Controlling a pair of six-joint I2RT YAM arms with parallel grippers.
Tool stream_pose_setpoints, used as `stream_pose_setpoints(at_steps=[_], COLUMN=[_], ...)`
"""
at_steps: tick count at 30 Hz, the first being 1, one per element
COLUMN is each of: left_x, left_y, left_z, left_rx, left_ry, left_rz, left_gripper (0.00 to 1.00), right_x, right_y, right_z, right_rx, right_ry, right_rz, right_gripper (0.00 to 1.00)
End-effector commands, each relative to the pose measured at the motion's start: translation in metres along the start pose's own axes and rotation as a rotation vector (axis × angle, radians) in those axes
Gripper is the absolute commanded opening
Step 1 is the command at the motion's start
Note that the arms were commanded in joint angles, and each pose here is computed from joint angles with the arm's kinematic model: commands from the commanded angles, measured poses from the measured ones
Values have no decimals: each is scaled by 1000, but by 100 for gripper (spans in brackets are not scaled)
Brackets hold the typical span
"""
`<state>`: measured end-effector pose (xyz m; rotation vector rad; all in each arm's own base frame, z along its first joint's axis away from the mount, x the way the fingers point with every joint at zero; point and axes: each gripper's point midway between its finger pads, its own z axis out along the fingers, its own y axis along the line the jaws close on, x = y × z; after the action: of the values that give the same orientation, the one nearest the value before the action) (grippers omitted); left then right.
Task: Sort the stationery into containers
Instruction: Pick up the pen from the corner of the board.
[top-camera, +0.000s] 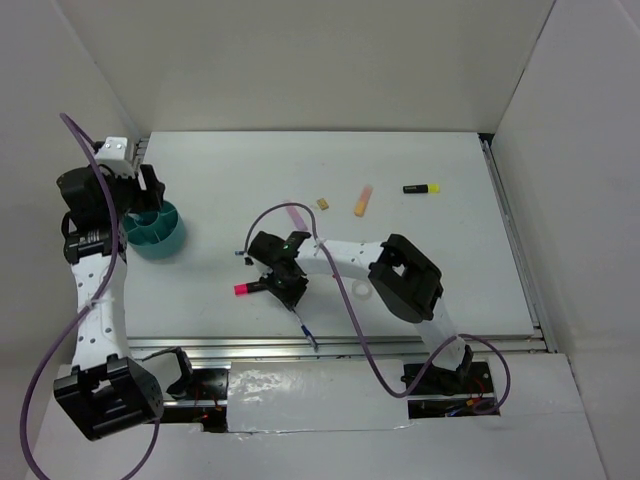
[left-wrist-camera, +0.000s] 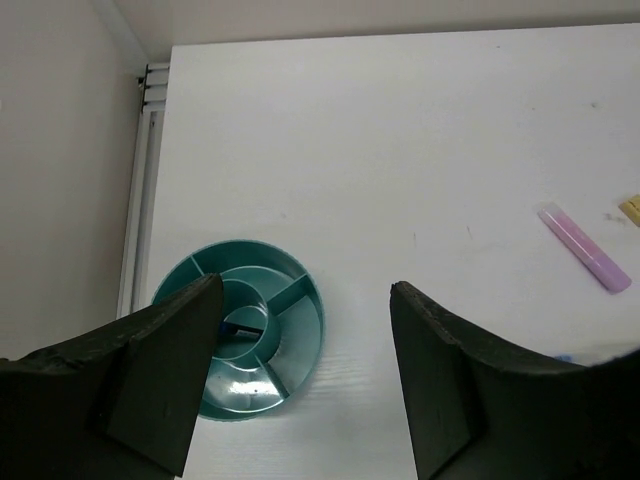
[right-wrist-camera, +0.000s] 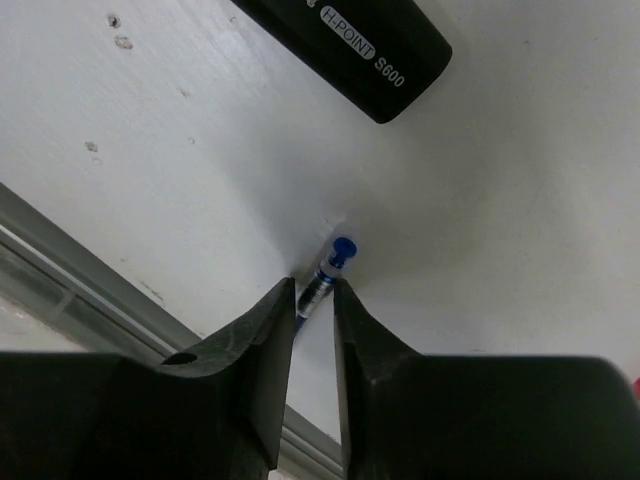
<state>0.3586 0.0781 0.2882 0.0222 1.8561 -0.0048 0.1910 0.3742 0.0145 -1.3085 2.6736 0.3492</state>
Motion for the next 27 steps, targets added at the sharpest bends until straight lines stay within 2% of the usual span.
stream_pose_setpoints(at_steps=[1, 2, 4, 6, 8, 9, 10, 11, 13, 14, 18, 20, 23, 24, 25, 27], left_x=[-27, -28, -29, -29, -26, -24, -27, -14, -9, 4, 24, 35, 65, 77, 85, 94], left_y=[-12, -20, -31, -58, -80, -108, -123, -136, -177, -203, -245, -259, -293, -291, -309, -323], left_z=[-8, -10, -12, -18, -25, -29, -38, -39, -49, -57, -76, -81, -94, -86, -97, -97], left_rx=[44, 81, 145, 272, 360, 449, 483, 519, 606, 688, 871, 926, 1022, 973, 1012, 999], left_ry=[-115, -125, -141, -161, -191, -211, -258, -247, -299, -299, -316, -307, -326, -327, -394, -439], left_rz=[78, 93, 150, 206, 327, 394, 517, 561, 721, 763, 876, 945, 1136, 1249, 1347, 1412], left_gripper=[80, 80, 80, 78, 76, 76, 77, 77, 77, 77, 77, 77, 77, 77, 77, 76], right_x=[10, 13, 11, 0, -17, -23, -36, -41, -54, -57, -69, -72, -77, -81, -82, -86], right_y=[-7, -8, -15, -16, -28, -35, -52, -56, -73, -77, -96, -109, -125, -125, -130, -131], right_z=[20, 23, 19, 6, -20, -29, -49, -59, -85, -93, -123, -132, -141, -146, -149, -156], right_rx=[63, 64, 59, -6, -84, -95, -98, -127, -131, -135, -168, -190, -237, -267, -277, -298], right_ry=[43, 52, 51, 24, -36, -61, -110, -129, -179, -197, -261, -286, -310, -321, -331, -344], right_rz=[-5, -3, 18, 42, 96, 119, 157, 167, 199, 205, 242, 280, 339, 353, 371, 383], right_gripper=[23, 11, 0, 0, 0, 0, 0, 0, 0, 0, 0, 0, 0, 0, 0, 0])
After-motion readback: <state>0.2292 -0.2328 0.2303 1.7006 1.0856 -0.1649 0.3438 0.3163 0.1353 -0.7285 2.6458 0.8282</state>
